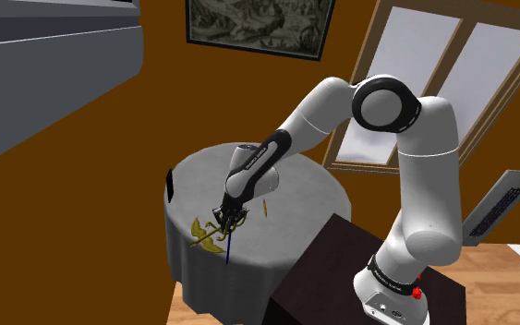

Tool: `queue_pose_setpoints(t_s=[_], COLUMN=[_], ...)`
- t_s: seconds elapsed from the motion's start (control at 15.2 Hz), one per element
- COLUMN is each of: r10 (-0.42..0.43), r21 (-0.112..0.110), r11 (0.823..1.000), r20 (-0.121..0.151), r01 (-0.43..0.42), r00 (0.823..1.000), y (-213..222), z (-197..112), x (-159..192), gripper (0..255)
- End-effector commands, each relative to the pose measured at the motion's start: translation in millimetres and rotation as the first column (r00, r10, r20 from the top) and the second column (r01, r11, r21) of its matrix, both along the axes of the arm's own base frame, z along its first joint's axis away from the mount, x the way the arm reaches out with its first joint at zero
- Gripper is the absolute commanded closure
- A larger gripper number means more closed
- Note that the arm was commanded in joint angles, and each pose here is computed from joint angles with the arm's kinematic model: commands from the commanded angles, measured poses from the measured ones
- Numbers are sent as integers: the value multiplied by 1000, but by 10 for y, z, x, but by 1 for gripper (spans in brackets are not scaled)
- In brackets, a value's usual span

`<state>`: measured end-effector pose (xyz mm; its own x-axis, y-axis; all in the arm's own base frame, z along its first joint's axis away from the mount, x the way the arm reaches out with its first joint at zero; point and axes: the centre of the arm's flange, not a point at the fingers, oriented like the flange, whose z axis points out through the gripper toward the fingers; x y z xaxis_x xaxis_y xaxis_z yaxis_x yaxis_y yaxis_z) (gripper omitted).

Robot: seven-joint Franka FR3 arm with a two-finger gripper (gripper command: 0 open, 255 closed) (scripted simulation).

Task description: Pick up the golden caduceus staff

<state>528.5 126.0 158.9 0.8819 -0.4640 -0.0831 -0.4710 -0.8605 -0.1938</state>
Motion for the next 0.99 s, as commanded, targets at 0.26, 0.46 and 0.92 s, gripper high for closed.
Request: queue_pose_setpoints(t_s=[0.26, 0.46, 0.92], r10=[-1, -1, -1], r21=[0, 0, 0], r11=[1000, 1000, 1000], r20=[-1, -1, -1], r01=[1, 1, 1], r00=[1000, 1000, 1000], y=[-9, -9, -9], z=[55, 213, 583], x=[2, 3, 3], gripper=[255, 255, 255])
